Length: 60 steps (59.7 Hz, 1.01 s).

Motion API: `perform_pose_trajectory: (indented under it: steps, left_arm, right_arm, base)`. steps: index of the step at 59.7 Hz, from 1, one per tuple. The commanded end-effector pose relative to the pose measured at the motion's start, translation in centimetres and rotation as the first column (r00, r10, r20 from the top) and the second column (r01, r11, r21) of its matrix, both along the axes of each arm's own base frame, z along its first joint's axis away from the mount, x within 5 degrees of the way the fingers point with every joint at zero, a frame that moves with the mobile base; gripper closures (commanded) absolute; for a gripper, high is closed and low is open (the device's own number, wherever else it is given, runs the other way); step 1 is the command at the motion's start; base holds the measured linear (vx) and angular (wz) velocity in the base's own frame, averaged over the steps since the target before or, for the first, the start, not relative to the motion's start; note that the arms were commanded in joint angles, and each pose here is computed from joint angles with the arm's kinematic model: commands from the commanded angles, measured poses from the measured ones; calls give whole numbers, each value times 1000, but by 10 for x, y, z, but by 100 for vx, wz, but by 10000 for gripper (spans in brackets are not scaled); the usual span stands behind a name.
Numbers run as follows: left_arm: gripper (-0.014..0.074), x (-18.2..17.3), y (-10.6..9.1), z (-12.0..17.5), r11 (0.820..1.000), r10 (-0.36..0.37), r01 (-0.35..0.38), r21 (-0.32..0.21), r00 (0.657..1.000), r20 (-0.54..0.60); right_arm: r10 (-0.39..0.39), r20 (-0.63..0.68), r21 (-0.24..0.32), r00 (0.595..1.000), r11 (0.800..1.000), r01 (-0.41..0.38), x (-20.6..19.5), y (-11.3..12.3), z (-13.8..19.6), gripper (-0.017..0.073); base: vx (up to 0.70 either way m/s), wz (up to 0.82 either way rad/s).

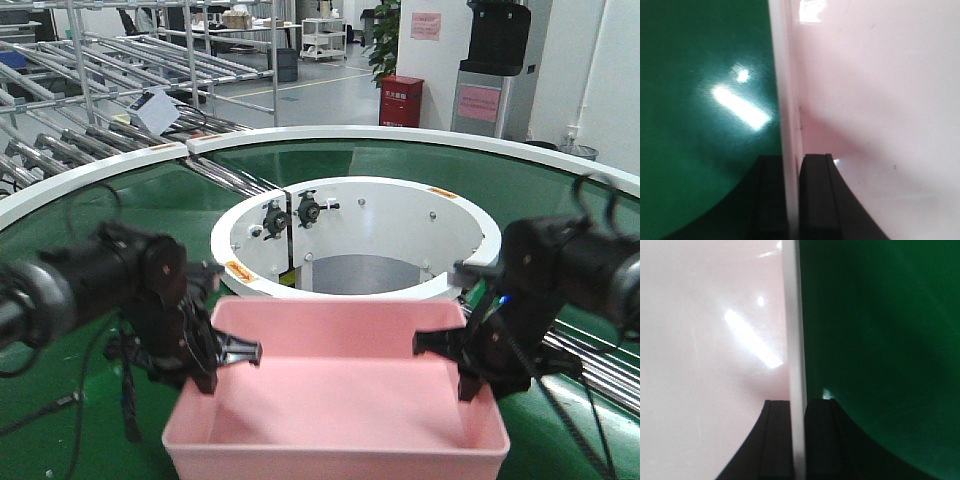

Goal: Grab pink bin and stack on right shelf
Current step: 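Close both grippers on the bin walls and lift it off the conveyor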

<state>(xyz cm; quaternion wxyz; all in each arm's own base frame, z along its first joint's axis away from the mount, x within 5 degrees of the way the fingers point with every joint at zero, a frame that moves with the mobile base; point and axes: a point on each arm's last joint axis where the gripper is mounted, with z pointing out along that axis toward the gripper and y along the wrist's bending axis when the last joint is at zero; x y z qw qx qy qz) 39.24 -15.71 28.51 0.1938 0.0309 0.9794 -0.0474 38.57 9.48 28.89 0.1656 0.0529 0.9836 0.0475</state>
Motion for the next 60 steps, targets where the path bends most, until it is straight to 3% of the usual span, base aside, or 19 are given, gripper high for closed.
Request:
perform_pose_trajectory:
  steps: [1,7,15,18,34,45,60]
  left_arm:
    - [556,-28,11,68,999,43,-47,23,986,164]
    - [555,-56,10,93,994,91,-102,36,972,218]
    - [555,-100,8,109,993,100,-114,35,954,283]
    - [555,-131,7,109,994,103,-112,14,950,295]
    - [555,-202,21,96,986,160,-137,-92,928,336]
    - [555,-218,25,87,988,131,-92,-128,929,346]
    - [555,-217,25,86,988,131,-92,-126,930,344]
  right_arm:
    - [23,173,-36,985,999,-17,-26,-6,61,457]
    - [56,223,-88,973,995,-37,-50,0,75,457]
    - [60,270,-123,961,992,-27,-87,3,84,457]
    - [83,304,-114,949,992,-51,-109,8,90,457]
    - [147,326,-71,934,989,-131,-160,17,83,457]
    - [139,313,-57,940,990,-128,-169,14,74,457]
    - [140,312,-58,940,990,-128,-168,14,74,457]
  base:
    - [0,0]
    - [0,0]
    - [0,0]
    - [0,0]
    - [0,0]
    - [0,0]
    - [0,0]
